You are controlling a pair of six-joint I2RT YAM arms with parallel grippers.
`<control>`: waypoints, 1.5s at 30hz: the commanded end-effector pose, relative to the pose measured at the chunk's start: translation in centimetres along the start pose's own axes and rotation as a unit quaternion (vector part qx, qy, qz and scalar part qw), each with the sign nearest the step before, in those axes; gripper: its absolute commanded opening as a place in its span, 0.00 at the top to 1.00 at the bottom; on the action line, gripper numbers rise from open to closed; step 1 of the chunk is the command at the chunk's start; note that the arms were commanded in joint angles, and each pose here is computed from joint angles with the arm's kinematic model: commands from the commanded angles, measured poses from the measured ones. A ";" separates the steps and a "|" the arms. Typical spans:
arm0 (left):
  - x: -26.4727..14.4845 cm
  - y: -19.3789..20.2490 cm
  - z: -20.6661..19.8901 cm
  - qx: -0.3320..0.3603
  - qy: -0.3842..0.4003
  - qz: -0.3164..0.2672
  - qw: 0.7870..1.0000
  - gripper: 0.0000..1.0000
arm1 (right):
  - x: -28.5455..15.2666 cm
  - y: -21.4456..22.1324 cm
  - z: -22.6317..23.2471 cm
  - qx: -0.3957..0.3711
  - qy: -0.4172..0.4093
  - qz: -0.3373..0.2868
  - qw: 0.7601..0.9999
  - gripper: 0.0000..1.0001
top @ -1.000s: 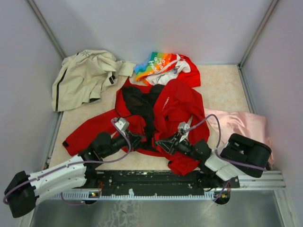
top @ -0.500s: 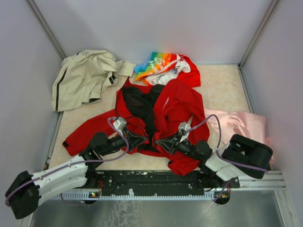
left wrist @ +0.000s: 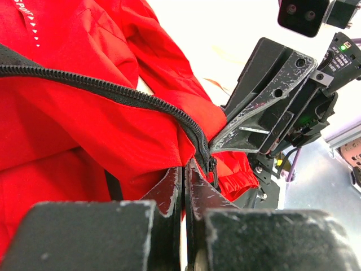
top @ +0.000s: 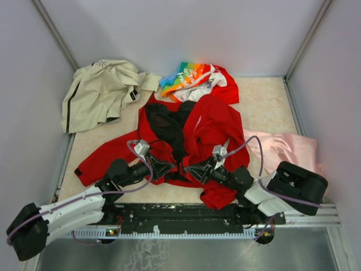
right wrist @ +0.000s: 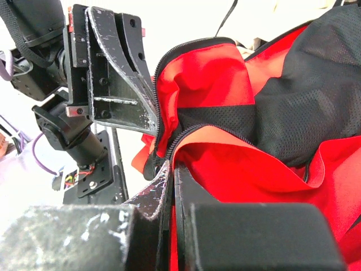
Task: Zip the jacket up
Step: Pick up the jacket from the center of the board, then insert the zipper into the jacket.
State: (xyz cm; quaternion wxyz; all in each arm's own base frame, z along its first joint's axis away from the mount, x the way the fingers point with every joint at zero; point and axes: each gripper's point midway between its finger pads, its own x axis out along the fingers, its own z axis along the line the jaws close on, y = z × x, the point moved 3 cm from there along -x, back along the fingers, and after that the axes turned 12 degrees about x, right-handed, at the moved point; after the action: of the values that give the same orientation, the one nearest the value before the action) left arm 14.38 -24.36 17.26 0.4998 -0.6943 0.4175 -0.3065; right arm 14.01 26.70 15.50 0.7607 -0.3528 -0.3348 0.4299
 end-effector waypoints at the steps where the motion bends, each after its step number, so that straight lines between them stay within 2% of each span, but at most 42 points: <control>1: 0.1 -1.1 0.0 -0.010 -0.003 -0.031 0.999 1.00 | 1.1 -4.8 2.7 -0.036 -0.063 -0.096 0.993 1.00; 12: 0.0 -0.9 -0.3 -0.039 0.006 -0.043 0.998 1.00 | 1.6 -4.9 2.8 -0.031 -0.066 -0.096 0.993 1.00; 45: -0.4 -0.9 0.7 -0.055 -0.030 -0.056 0.996 1.00 | 2.3 -4.4 2.9 -0.015 -0.075 -0.084 0.994 1.00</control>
State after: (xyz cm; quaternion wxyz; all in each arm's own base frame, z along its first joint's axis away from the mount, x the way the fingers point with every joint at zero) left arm 14.84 -23.76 17.29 0.4618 -0.7444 0.3918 -0.2813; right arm 14.16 27.77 16.15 0.7578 -0.3380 -0.3414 0.4416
